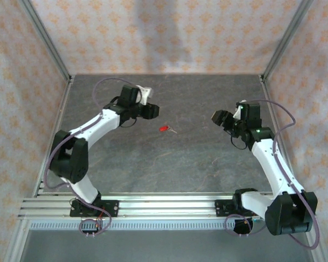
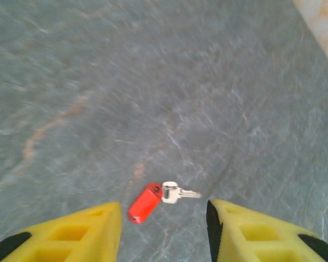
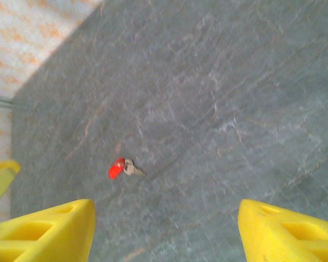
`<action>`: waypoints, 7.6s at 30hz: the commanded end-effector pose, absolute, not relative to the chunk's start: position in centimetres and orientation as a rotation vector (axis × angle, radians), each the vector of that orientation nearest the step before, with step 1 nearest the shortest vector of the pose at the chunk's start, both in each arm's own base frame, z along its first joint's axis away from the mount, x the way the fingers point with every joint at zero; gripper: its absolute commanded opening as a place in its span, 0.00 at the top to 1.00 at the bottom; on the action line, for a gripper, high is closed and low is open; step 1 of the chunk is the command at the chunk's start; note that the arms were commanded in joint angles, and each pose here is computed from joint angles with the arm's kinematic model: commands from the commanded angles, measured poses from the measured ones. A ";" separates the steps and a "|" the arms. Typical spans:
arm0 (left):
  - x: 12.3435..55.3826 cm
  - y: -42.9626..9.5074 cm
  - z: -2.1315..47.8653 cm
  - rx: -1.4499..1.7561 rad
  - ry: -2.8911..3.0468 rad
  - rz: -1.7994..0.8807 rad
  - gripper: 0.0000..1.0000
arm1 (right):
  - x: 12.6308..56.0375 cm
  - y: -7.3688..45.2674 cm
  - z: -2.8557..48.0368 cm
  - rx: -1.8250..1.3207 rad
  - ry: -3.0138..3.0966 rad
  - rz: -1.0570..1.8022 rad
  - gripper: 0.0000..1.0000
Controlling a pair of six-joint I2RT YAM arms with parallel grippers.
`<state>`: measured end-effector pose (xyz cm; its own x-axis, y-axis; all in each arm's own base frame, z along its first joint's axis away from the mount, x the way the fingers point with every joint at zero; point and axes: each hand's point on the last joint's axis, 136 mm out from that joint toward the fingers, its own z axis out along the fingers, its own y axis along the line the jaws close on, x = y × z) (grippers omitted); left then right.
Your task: Remove the keys from the keyring
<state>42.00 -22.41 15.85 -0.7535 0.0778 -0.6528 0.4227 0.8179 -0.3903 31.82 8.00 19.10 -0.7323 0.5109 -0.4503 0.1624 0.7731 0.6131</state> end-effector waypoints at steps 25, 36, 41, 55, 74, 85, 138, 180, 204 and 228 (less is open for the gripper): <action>41.6 -27.9 5.7 0.964 2.597 -0.315 0.48 | 28.8 8.5 16.6 0.454 2.429 0.720 0.29; 42.5 -28.2 4.0 1.011 2.630 -0.271 0.50 | 28.7 8.5 16.6 0.452 2.437 0.713 0.28; 42.4 -28.2 3.7 1.029 2.642 -0.265 0.54 | 28.7 8.6 16.5 0.449 2.438 0.717 0.28; 42.1 -27.9 2.9 1.063 2.666 -0.239 0.68 | 28.7 8.6 16.6 0.444 2.434 0.722 0.28; 42.1 -27.3 5.5 1.028 2.639 -0.211 0.95 | 28.8 8.6 16.6 0.446 2.430 0.726 0.27; 41.5 -26.2 12.8 0.802 2.625 -0.207 0.96 | 28.6 10.3 17.7 0.372 2.415 0.805 0.27; 23.4 -32.2 41.5 0.968 1.731 -1.466 0.93 | 20.8 24.9 38.7 -0.578 1.551 1.515 0.18; 23.2 -32.7 43.2 0.969 1.669 -1.533 0.93 | 16.8 24.6 41.5 -0.673 1.430 1.596 0.55; 24.3 -32.0 44.7 0.848 1.574 -1.463 0.94 | 17.2 25.0 43.0 -0.550 1.338 1.753 0.59; 23.9 -31.1 45.6 0.838 1.538 -1.408 0.94 | 18.0 24.7 42.7 -0.434 1.391 1.751 0.50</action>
<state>24.86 -31.69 43.73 -0.4589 -0.0414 -0.8875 0.8758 0.1472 -0.4597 18.83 25.06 41.02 -0.6247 0.3687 -0.6883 -0.7437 -0.0124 0.6684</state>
